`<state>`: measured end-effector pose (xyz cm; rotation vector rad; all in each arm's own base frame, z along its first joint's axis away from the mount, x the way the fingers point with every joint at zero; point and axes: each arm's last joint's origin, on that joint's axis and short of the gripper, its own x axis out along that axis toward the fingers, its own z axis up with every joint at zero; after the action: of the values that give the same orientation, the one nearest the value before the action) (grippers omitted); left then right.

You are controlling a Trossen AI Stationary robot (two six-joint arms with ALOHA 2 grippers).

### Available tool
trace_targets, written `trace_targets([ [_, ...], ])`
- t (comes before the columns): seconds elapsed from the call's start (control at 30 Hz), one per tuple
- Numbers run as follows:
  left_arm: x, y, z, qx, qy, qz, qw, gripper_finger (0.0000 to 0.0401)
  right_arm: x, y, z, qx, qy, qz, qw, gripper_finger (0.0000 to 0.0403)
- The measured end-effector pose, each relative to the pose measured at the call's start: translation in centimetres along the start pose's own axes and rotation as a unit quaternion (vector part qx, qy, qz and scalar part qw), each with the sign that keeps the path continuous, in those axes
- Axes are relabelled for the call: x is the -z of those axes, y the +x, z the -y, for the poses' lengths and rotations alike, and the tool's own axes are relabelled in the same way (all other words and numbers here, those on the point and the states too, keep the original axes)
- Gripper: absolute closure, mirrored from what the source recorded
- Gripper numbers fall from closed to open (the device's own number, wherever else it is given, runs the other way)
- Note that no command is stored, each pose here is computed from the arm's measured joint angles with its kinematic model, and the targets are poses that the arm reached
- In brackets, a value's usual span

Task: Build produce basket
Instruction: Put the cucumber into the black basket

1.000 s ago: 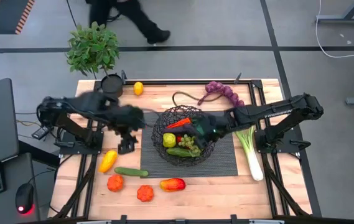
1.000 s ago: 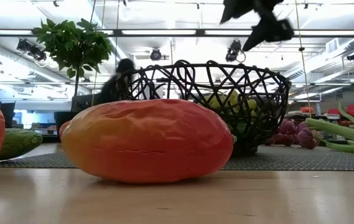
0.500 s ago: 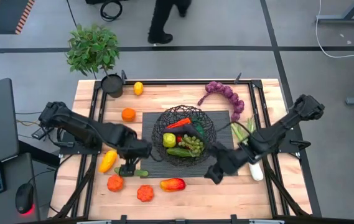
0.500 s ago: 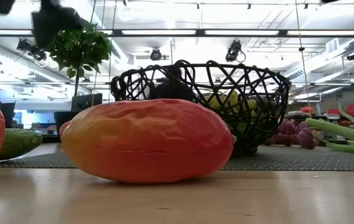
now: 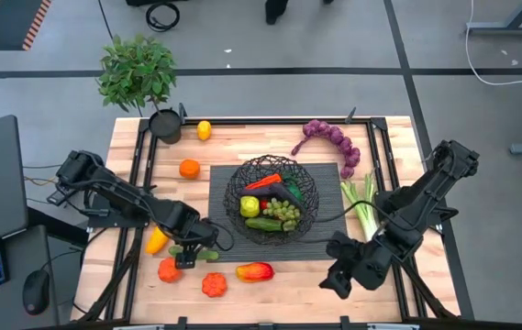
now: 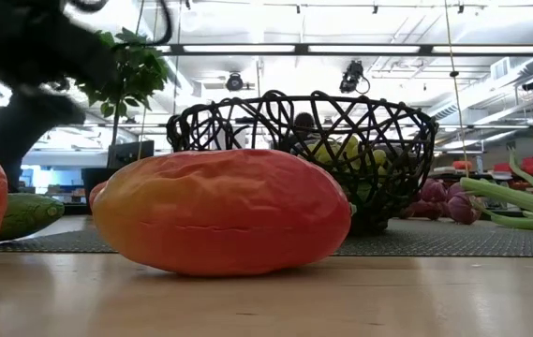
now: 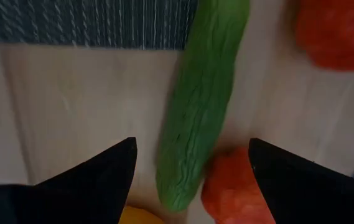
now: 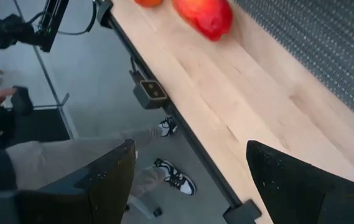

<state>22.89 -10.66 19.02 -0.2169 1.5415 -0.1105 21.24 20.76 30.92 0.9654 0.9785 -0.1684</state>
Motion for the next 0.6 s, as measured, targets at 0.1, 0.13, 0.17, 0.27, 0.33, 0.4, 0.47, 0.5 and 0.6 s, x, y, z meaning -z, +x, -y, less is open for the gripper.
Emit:
trace_targets([
  [0.1, 0.5, 1.1, 0.0, 0.005, -0.015, -0.001, 1.000, 0.0085, 0.4, -0.1, 0.0, -0.001, -0.006, -0.005, 1.000, 0.0094],
  [0.13, 0.6, 1.3, 0.0, 0.006, -0.017, 0.001, 1.000, 0.0085, 0.5, -0.1, 0.0, -0.002, -0.007, -0.006, 1.000, 0.0094],
  [0.17, 0.7, 1.5, 0.1, 0.008, -0.020, 0.003, 1.000, 0.0085, 0.6, -0.1, 0.0, -0.002, -0.009, -0.007, 1.000, 0.0094],
  [0.27, 0.7, 1.9, 0.2, 0.015, -0.015, 0.013, 1.000, 0.0085, 0.7, -0.2, 0.0, -0.002, -0.010, -0.008, 1.000, 0.0094],
  [0.33, 0.8, 2.1, 0.2, 0.013, -0.013, 0.018, 1.000, 0.0085, 0.7, -0.2, 0.0, -0.002, -0.010, -0.008, 1.000, 0.0094],
  [0.4, 1.0, 2.5, 0.2, 0.009, -0.013, 0.023, 1.000, 0.0085, 0.7, -0.2, 0.0, -0.002, -0.010, -0.007, 1.000, 0.0094],
  [0.47, 1.1, 2.9, 0.1, 0.008, -0.021, 0.029, 0.999, 0.0085, 0.7, -0.2, 0.0, -0.001, -0.010, -0.007, 1.000, 0.0094],
  [0.5, 1.2, 3.2, 0.0, 0.005, -0.023, 0.032, 0.999, 0.0085, 0.7, -0.1, 0.0, -0.001, -0.010, -0.007, 1.000, 0.0094],
  [0.6, 1.5, 3.8, -0.4, 0.001, -0.033, 0.036, 0.999, 0.0086, 0.7, -0.1, 0.0, -0.001, -0.006, -0.007, 1.000, 0.0094],
])
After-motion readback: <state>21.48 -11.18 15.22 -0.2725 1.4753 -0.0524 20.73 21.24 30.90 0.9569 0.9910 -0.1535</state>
